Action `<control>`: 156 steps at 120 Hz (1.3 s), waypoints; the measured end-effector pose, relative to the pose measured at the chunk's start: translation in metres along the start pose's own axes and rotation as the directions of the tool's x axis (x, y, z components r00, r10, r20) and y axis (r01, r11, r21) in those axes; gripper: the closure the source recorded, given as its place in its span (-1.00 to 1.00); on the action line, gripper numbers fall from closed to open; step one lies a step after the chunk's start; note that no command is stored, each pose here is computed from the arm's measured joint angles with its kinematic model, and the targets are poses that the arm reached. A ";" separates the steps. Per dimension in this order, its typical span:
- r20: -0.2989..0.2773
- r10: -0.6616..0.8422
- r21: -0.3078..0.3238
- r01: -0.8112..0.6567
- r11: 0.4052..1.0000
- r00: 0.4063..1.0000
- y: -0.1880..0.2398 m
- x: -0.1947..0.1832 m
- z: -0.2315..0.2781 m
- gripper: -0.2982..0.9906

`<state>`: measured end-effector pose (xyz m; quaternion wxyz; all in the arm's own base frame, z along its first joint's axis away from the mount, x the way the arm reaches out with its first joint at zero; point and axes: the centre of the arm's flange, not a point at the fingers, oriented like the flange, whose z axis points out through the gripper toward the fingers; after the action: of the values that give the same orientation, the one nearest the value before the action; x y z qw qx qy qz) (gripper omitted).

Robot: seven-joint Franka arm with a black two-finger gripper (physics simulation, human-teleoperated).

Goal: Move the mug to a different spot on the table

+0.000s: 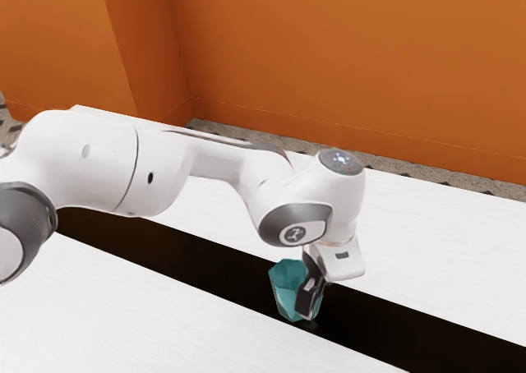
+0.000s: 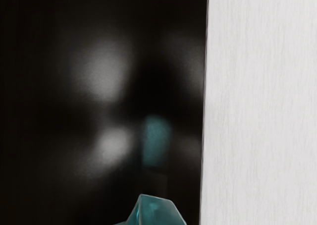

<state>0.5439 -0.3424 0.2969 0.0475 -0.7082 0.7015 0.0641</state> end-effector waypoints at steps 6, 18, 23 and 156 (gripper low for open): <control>0.003 0.002 -0.003 -0.002 1.000 1.000 0.001 0.004 0.006 -0.54; 0.018 0.024 0.012 -0.024 1.000 1.000 0.005 0.014 0.017 -0.54; 0.028 0.033 0.022 -0.033 0.999 0.999 0.005 0.016 0.021 -0.54; 0.263 -0.196 -0.043 0.215 0.976 0.945 -0.040 -0.122 0.007 0.50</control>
<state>0.5827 -0.2203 0.3079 0.1192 -0.7644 0.6089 0.1752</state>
